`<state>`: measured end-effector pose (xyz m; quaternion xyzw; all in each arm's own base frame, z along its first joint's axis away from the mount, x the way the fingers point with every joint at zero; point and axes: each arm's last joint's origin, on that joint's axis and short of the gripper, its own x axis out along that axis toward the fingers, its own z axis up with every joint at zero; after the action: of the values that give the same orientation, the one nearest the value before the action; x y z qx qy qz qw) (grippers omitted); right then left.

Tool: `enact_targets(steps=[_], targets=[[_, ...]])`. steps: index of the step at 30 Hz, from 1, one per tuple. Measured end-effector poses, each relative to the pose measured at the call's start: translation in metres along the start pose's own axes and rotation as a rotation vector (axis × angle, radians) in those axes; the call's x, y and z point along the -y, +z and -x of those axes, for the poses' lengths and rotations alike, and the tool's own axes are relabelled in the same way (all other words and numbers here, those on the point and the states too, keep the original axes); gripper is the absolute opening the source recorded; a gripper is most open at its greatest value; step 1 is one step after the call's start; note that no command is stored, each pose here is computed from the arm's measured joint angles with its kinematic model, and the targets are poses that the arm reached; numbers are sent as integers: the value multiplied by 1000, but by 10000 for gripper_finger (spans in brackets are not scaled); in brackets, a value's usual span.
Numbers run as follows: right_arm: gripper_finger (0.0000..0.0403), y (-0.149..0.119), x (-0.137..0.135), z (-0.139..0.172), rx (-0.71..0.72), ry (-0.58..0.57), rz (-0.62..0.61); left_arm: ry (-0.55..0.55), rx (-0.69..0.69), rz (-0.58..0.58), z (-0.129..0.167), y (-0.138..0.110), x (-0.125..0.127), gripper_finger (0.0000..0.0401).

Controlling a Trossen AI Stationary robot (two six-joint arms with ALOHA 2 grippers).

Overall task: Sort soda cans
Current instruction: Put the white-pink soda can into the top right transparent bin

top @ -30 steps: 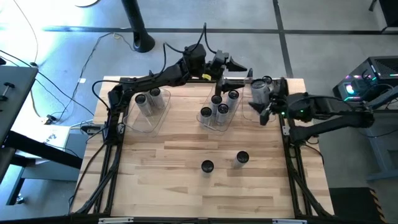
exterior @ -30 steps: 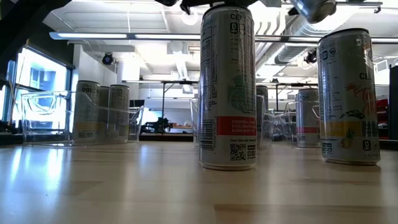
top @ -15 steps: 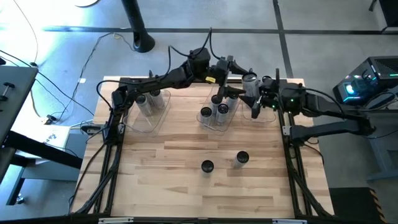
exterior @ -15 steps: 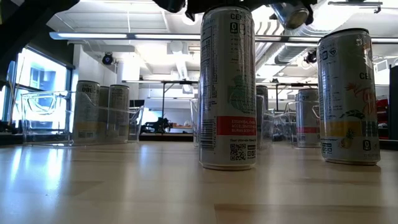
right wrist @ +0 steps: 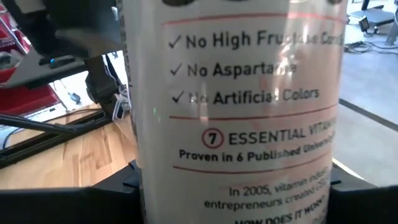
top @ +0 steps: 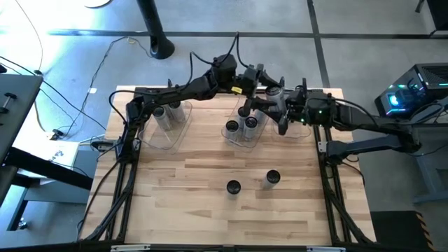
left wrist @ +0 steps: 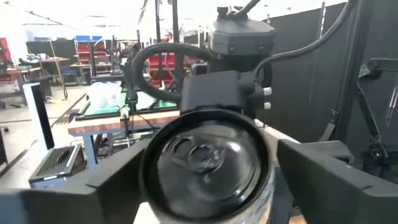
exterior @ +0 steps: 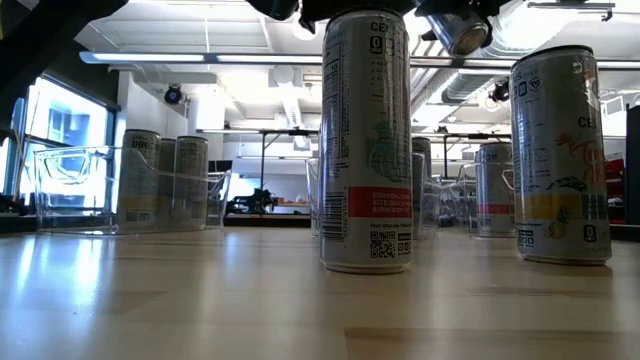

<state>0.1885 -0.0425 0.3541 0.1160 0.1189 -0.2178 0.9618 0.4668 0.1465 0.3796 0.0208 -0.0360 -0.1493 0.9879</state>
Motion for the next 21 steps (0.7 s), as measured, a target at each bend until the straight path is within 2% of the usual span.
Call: enact_targets(steps=[5,18,21], targets=[[221,6,0,4,16,-10,40,15,-16,21,2,-1,-3,245],[221,12,0,10,-7,-47,54,39,-17,-12,2,-1,-3,242],[243,12,1,11,-10,-53,22,72,-25,-9,3,-2,-5,242]])
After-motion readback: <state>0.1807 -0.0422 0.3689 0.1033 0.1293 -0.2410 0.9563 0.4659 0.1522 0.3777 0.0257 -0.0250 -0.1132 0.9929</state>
